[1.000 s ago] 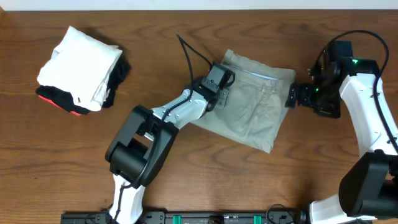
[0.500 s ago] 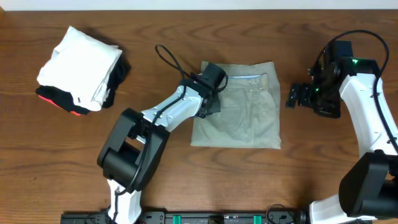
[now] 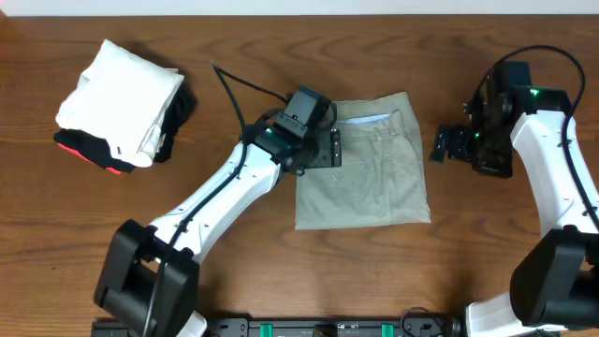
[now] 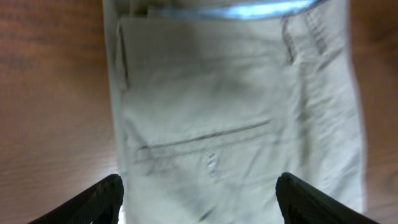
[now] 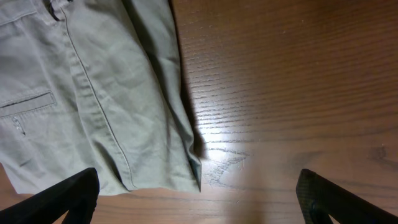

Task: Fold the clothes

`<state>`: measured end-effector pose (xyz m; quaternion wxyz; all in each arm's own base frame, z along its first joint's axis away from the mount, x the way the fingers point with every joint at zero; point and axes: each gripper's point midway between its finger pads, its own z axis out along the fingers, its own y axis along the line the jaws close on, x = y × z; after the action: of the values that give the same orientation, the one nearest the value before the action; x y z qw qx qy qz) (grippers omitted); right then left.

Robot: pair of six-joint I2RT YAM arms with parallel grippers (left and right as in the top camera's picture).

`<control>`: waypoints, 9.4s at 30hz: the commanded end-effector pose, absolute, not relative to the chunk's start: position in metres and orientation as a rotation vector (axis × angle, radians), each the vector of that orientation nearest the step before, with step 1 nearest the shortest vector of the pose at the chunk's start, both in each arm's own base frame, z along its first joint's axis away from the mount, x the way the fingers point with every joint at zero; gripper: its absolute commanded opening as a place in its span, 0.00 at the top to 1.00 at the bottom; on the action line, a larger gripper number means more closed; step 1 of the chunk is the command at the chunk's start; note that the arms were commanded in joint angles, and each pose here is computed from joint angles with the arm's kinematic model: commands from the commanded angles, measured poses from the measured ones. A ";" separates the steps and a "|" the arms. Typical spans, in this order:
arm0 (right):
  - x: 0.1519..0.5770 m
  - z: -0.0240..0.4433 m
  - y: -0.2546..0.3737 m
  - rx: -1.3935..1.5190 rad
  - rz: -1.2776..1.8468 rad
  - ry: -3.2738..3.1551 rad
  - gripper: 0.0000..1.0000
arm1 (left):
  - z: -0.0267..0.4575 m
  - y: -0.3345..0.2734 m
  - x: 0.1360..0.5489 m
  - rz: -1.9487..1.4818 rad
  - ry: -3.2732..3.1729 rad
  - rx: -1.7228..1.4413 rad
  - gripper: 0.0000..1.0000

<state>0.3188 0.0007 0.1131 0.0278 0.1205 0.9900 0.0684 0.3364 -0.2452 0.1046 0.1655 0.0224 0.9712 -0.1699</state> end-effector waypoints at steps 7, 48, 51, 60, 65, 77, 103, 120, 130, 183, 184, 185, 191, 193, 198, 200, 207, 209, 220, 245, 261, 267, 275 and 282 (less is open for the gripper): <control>0.318 0.112 -0.001 0.390 0.201 3.060 0.01 | 0.045 -0.237 0.327 -0.348 2.904 0.302 0.15; 0.318 0.112 -0.001 0.391 0.201 3.060 0.01 | 0.050 -0.196 0.349 0.052 2.864 0.269 0.94; 0.318 0.112 -0.001 0.390 0.201 3.060 0.01 | 0.075 -0.198 0.353 0.024 2.788 0.376 0.94; 0.318 0.112 -0.001 0.390 0.201 3.060 0.01 | 0.143 -0.161 0.369 0.265 2.565 0.456 0.94; 0.318 0.112 -0.001 0.390 0.201 3.060 0.01 | 0.166 -0.138 0.373 0.303 2.521 0.464 0.94; 0.318 0.112 -0.001 0.390 0.201 3.060 0.01 | 0.203 -0.035 0.408 0.478 2.483 0.405 0.94; 0.318 0.112 -0.001 0.391 0.201 3.060 0.01 | 0.293 0.162 0.440 0.774 2.238 0.015 0.94; 0.318 0.112 -0.001 0.391 0.201 3.060 0.01 | 0.202 0.236 0.442 0.738 2.431 -0.102 0.94; 0.318 0.112 -0.001 0.391 0.201 3.060 0.01 | 0.171 0.280 0.424 0.710 2.457 -0.367 0.25; 0.318 0.112 -0.001 0.391 0.201 3.060 0.01 | 0.271 0.103 0.406 -0.320 2.266 -0.716 0.02; 0.318 0.112 -0.001 0.390 0.201 3.060 0.01 | 0.271 0.103 0.406 -0.320 2.266 -0.716 0.02; 0.318 0.112 -0.001 0.390 0.201 3.060 0.01 | 0.271 0.103 0.406 -0.320 2.266 -0.717 0.02; 0.318 0.112 -0.001 0.391 0.201 3.060 0.01 | 0.271 0.103 0.406 -0.320 2.266 -0.716 0.02; 0.318 0.112 -0.001 0.390 0.201 3.060 0.01 | 0.271 0.103 0.406 -0.320 2.266 -0.717 0.02; 0.318 0.112 -0.001 0.391 0.201 3.060 0.01 | 0.271 0.103 0.406 -0.320 2.266 -0.716 0.02; 0.318 0.112 -0.001 0.390 0.201 3.060 0.01 | 0.271 0.103 0.406 -0.320 2.266 -0.717 0.02; 0.318 0.112 -0.001 0.390 0.201 3.060 0.01 | 0.271 0.103 0.406 -0.320 2.266 -0.716 0.02; 0.318 0.115 -0.001 0.388 0.201 3.051 0.01 | 0.271 0.103 0.406 -0.320 2.266 -0.717 0.02; 0.310 0.184 0.000 0.336 0.205 2.820 0.01 | 0.271 0.103 0.406 -0.320 2.266 -0.716 0.02; 0.110 0.396 0.026 0.011 0.275 1.820 0.01 | 0.271 0.103 0.406 -0.320 2.266 -0.717 0.02; 0.093 0.366 0.022 0.007 0.275 1.633 0.01 | 0.271 0.103 0.406 -0.320 2.266 -0.716 0.02; 0.127 0.340 0.025 0.005 0.276 1.589 0.01 | 0.271 0.103 0.406 -0.320 2.266 -0.717 0.02; 0.170 0.326 0.030 -0.002 0.280 1.471 0.01 | 0.271 0.103 0.406 -0.320 2.266 -0.717 0.02; 0.201 0.307 0.028 0.017 0.263 1.391 0.01 | 0.271 0.103 0.406 -0.320 2.266 -0.717 0.02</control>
<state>0.1926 0.0301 0.3222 0.7632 -0.0010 0.6337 0.1260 0.4095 0.1063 0.2625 0.3553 -0.2824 0.8827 -0.1215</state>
